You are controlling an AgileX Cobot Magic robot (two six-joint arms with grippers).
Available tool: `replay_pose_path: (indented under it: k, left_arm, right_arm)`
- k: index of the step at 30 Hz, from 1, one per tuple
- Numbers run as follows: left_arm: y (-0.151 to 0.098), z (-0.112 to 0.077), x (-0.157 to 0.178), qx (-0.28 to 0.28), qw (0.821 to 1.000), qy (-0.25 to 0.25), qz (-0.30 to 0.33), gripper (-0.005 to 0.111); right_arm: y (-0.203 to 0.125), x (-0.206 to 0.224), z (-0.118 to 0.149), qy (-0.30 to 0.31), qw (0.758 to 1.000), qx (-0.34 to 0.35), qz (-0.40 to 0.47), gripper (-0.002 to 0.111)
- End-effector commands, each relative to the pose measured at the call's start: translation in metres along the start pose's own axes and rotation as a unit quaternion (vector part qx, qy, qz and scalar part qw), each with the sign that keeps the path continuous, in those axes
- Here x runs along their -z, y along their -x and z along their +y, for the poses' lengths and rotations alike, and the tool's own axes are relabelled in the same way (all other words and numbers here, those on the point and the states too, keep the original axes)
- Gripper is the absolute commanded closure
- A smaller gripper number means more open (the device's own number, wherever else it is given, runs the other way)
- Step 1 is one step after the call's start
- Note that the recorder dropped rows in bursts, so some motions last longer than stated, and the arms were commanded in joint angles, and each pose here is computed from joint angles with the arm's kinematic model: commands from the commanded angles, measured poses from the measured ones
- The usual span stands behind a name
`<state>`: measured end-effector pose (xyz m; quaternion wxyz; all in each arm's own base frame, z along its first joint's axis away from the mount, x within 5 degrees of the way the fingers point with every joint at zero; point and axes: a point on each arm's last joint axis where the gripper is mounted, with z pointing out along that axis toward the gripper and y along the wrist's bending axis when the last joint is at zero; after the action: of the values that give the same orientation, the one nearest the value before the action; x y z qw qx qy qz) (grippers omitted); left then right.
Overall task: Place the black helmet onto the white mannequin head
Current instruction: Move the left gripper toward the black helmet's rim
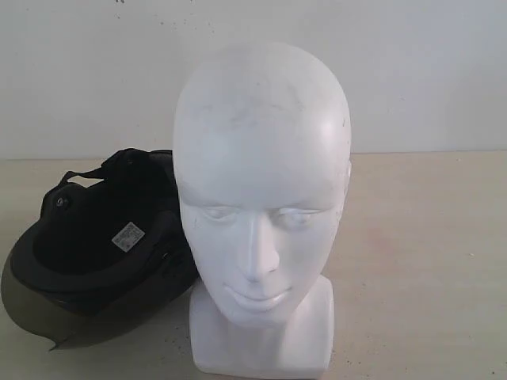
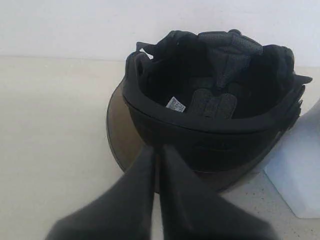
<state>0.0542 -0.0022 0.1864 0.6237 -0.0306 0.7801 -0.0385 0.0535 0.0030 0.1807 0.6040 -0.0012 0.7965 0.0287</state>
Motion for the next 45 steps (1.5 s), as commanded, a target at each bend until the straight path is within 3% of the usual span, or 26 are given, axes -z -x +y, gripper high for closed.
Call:
replay_pose_path:
  k: [1, 3, 10, 13, 30, 32, 33, 35, 37, 38, 39, 41, 43, 44, 45]
  left_arm:
    - [-0.001, 0.000, 0.000, -0.019, 1.000, -0.001, 0.002, 0.102]
    - [-0.001, -0.001, 0.000, -0.002, 1.000, -0.007, 0.006, 0.102]
    - [0.051, -0.013, 0.022, 0.088, 0.993, -0.054, -0.059, 0.102]
    - [0.062, -0.015, 0.028, 0.101, 0.990, -0.064, -0.079, 0.102]
    - [0.068, -0.014, 0.030, 0.102, 0.987, -0.062, -0.108, 0.102]
    - [0.074, -0.015, 0.031, 0.141, 0.978, -0.073, -0.138, 0.102]
    - [0.079, -0.015, 0.033, 0.203, 0.962, -0.093, -0.160, 0.102]
    - [0.086, -0.013, 0.036, 0.273, 0.936, -0.105, -0.196, 0.102]
    - [0.092, -0.009, 0.039, 0.287, 0.924, -0.096, -0.236, 0.102]
    - [0.092, -0.009, 0.039, 0.334, 0.908, -0.110, -0.229, 0.102]
    - [0.092, -0.009, 0.039, 0.346, 0.903, -0.113, -0.228, 0.102]
    - [0.095, -0.010, 0.041, 0.319, 0.912, -0.110, -0.232, 0.102]
    - [0.102, -0.019, 0.037, 0.252, 0.945, -0.114, -0.176, 0.102]
    - [0.110, -0.026, 0.030, 0.171, 0.972, -0.118, -0.113, 0.102]
    - [0.114, -0.030, 0.026, 0.137, 0.979, -0.123, -0.081, 0.102]
  right_arm:
    - [0.001, 0.000, 0.000, 0.000, 1.000, 0.002, -0.005, 0.108]
    - [0.001, 0.000, 0.000, 0.000, 1.000, 0.002, -0.005, 0.108]
    - [0.001, 0.000, 0.000, 0.000, 1.000, 0.002, -0.005, 0.108]
    - [0.001, 0.000, 0.000, 0.000, 1.000, 0.002, -0.005, 0.108]
    - [0.001, 0.000, 0.000, 0.000, 1.000, 0.002, -0.005, 0.108]
    - [0.001, 0.000, 0.000, 0.000, 1.000, 0.002, -0.005, 0.108]
    - [0.001, 0.000, 0.000, 0.000, 1.000, 0.002, -0.005, 0.108]
    - [0.001, 0.000, 0.000, 0.000, 1.000, 0.002, -0.005, 0.108]
    - [0.001, 0.000, 0.000, 0.000, 1.000, 0.002, -0.005, 0.108]
    - [0.001, 0.000, 0.000, 0.000, 1.000, 0.002, -0.005, 0.108]
    - [0.001, 0.000, 0.000, 0.000, 1.000, 0.002, -0.005, 0.108]
    - [0.001, 0.000, 0.000, 0.000, 1.000, 0.002, -0.005, 0.108]
    - [0.001, 0.000, 0.000, 0.000, 1.000, 0.002, -0.005, 0.108]
    - [0.001, 0.000, 0.000, 0.000, 1.000, 0.002, -0.005, 0.108]
    - [0.001, 0.000, 0.000, 0.000, 1.000, 0.002, -0.005, 0.108]
